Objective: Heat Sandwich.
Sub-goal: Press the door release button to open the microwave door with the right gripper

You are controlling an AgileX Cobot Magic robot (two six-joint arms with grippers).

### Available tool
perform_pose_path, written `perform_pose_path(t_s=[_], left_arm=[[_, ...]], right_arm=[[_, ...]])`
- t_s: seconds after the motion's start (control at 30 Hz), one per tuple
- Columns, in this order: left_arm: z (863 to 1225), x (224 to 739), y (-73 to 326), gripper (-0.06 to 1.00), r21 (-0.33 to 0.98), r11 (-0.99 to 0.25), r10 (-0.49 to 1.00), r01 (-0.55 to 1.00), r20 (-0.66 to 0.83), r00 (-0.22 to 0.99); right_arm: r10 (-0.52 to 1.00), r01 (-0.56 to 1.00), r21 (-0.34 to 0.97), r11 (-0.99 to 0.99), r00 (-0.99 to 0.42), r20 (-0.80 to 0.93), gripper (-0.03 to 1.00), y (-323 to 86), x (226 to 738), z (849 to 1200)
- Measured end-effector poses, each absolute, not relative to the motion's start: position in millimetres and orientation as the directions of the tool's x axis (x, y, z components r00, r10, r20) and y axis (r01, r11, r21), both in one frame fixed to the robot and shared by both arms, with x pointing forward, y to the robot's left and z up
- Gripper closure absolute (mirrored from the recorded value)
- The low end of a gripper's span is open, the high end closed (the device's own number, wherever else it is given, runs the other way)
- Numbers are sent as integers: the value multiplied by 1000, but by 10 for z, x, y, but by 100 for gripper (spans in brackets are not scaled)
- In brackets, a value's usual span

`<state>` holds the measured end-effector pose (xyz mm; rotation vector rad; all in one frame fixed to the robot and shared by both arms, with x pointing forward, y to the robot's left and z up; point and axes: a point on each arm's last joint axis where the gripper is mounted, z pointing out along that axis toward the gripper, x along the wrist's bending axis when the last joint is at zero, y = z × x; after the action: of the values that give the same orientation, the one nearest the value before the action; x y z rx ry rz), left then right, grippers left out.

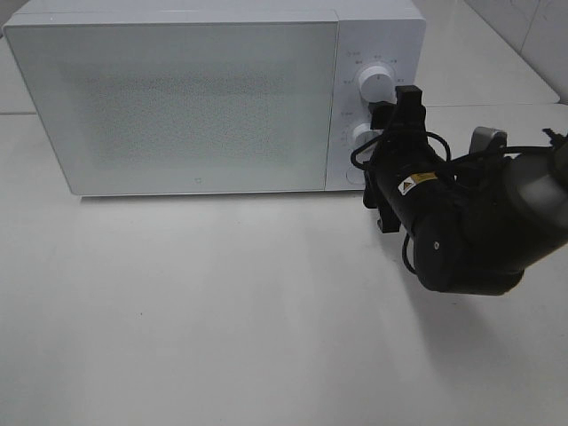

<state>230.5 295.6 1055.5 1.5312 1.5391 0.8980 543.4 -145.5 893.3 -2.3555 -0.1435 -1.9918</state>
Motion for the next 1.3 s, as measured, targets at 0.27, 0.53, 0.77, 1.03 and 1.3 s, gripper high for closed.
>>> perform_pose_path(t_s=[0.27, 0.53, 0.77, 1.03, 1.3], left_arm=[[10555, 2305, 2956, -5, 890, 28, 999, 455, -42, 21], [10555, 2305, 2956, -5, 890, 28, 999, 455, -42, 21], [10555, 2305, 2956, -5, 890, 28, 999, 455, -42, 21], [10555, 2305, 2956, -5, 890, 28, 999, 455, -42, 21], [10555, 2305, 2956, -5, 890, 28, 999, 455, -42, 21]], right_arm=[[340, 303, 264, -916, 233, 911, 21, -1516, 5139, 9021], [711, 564, 521, -641, 181, 679, 21, -1535, 4936, 9216], [883, 706, 605, -367, 60, 466, 21, -1683, 4838, 9335], [951, 866, 499, 39, -186, 249, 21, -1878, 4699, 9514], [915, 849, 465, 252, -365, 170, 21, -1985, 4415, 9855]])
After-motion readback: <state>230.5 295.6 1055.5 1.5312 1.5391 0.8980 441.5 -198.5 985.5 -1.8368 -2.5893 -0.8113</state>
